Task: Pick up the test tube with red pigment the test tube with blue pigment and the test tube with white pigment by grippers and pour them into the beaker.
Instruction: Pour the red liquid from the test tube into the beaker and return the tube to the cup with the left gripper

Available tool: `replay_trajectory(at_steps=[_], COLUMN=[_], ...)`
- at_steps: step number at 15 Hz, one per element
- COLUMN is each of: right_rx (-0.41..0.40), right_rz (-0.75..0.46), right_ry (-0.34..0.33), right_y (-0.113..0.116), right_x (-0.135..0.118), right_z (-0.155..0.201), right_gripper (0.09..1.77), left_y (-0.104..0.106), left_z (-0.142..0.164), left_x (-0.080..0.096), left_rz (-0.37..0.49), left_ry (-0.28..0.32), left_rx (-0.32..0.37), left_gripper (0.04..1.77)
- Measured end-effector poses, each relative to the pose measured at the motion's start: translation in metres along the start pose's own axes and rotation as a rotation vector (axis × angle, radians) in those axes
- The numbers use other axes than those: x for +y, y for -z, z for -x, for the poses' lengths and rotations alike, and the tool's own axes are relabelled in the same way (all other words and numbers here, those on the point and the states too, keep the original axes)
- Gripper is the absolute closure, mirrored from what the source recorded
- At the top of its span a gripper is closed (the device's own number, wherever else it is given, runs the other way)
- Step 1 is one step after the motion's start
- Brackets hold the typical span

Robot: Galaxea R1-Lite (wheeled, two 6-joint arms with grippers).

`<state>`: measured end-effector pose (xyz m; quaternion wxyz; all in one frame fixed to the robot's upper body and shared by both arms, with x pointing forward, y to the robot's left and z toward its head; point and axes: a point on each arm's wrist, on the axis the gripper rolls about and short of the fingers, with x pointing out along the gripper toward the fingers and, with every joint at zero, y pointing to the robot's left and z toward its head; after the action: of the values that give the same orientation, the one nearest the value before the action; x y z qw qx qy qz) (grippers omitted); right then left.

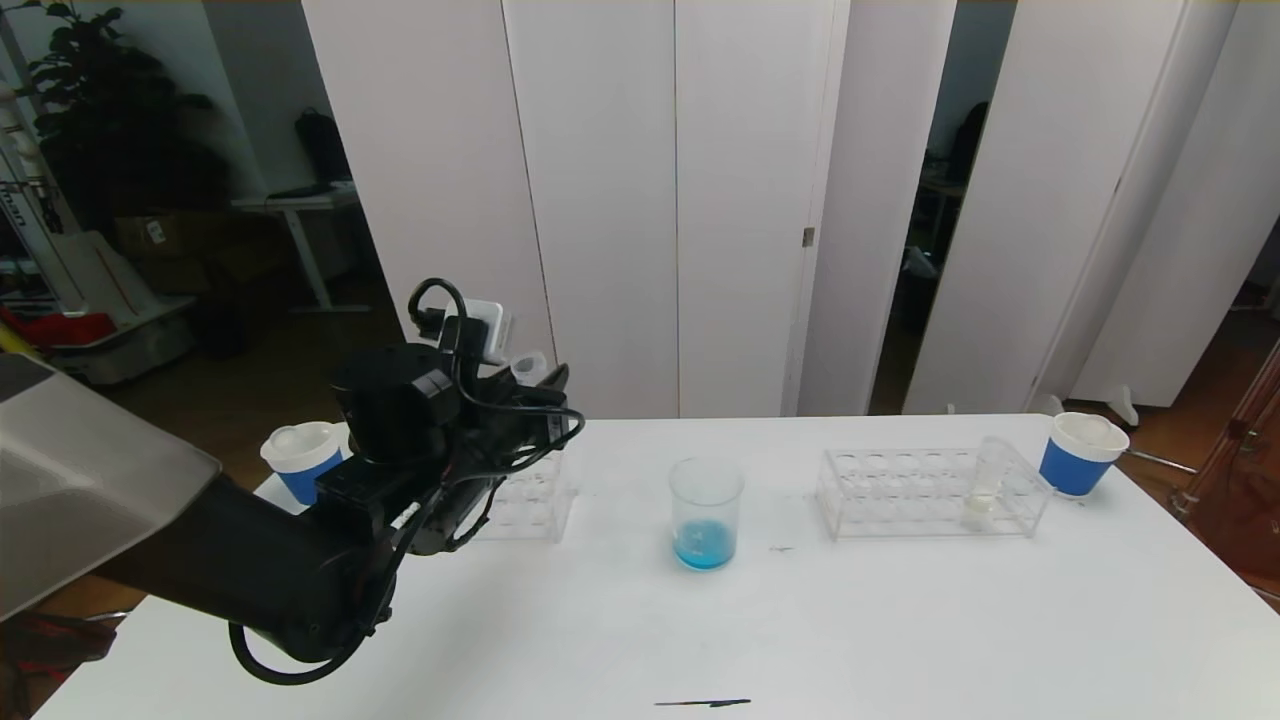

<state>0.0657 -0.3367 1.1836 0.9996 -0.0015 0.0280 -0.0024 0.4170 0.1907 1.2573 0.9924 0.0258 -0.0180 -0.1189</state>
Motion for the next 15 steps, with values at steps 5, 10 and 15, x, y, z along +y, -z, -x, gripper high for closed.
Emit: replay_trajectory(at_steps=[5,10,15], right_rx=[0.0,0.0,0.0], right_rz=[0.0,0.0,0.0], right_ry=[0.0,0.0,0.0], right_y=[0.0,0.0,0.0], right_x=[0.0,0.0,0.0], right_z=[0.0,0.0,0.0], right_gripper=[0.11,0.11,0.11], left_y=[-0.019,-0.029,-0.018], left_z=[-0.005,-0.019,-0.042], left_x=[-0.021,-0.034,-0.044], left_rz=[-0.004,-0.017,-0.211], left_ry=[0.256,0.449,0.51], left_rx=[-0.019,-0.079,-0.153], left_gripper=[1.21,1.21,1.21])
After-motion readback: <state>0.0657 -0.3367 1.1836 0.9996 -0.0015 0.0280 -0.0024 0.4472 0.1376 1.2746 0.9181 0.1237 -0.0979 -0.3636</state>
